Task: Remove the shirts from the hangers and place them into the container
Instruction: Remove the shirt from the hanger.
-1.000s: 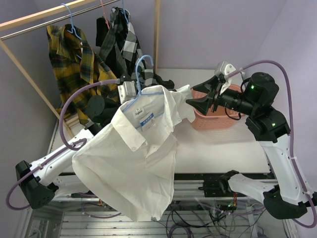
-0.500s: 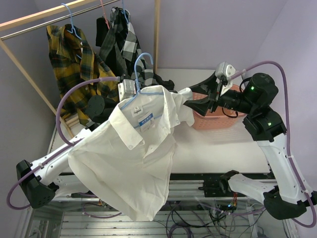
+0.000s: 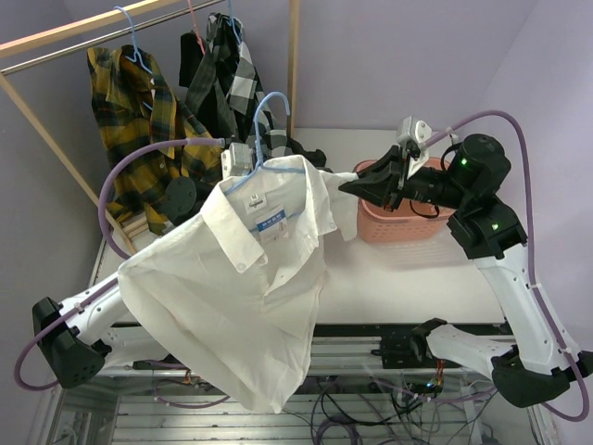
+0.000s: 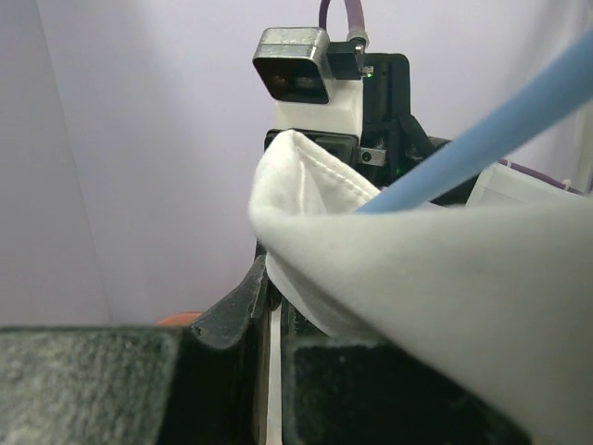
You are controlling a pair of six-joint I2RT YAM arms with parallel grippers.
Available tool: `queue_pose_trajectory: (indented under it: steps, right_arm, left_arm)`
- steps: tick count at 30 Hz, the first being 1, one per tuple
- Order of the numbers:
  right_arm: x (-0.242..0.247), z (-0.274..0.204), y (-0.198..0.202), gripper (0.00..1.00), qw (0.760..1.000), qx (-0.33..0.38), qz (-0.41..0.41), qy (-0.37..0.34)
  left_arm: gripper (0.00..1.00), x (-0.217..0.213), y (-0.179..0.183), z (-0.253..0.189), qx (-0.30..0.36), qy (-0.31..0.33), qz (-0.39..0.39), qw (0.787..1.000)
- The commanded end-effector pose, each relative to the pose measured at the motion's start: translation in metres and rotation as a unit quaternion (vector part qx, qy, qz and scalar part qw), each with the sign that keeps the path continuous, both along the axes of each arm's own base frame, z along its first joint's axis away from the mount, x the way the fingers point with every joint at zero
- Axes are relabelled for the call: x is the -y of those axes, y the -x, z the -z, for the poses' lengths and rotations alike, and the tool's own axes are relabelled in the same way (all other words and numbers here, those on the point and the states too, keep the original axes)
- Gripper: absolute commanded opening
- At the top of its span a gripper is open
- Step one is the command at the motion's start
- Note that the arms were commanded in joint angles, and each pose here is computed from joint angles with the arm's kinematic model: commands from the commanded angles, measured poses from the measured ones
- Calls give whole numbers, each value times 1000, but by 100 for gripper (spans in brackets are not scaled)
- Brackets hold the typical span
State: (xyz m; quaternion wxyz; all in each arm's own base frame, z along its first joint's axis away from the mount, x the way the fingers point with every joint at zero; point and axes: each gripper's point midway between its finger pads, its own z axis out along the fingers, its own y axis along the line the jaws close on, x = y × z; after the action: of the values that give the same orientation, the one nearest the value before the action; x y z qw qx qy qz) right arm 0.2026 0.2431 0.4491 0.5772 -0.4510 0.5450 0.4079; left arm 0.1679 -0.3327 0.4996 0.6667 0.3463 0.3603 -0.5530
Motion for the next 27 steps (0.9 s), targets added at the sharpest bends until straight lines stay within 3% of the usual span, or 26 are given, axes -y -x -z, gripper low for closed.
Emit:
queue_pose_trajectory:
  steps: [1,4,10,12,13,14,15,23,27]
  right_arm:
    - [3,2,-5,0,1000,-12,21,2]
    - [8,3,-11,0,998,-22,52,4]
    - [26,3,-25,0,991,-25,132,2]
    - [33,3,-27,0,988,-22,156,2]
    - [37,4,-27,0,986,-21,167,2]
    - [40,4,-26,0,984,-20,176,2]
    - [43,5,-25,0,983,-19,183,1]
    - [69,-2,-18,0,969,-5,246,-28]
    - [84,-5,-13,0,959,4,278,-44]
  left_arm:
    - [7,-4,2,-16,1,18,0,1000]
    - [10,-3,-10,-13,-18,11,-26,999]
    - [37,-17,-56,-2,-50,-28,-163,985]
    - [53,-32,-72,1,-52,-34,-226,972]
    - [68,-41,-80,1,-52,-33,-260,964]
    - [93,-51,-88,2,-55,-35,-293,954]
    - [100,-64,-99,2,-68,-30,-336,939]
    - [99,-122,-120,-5,-63,-53,-485,870]
    - [99,-155,-126,-3,-68,-63,-557,825]
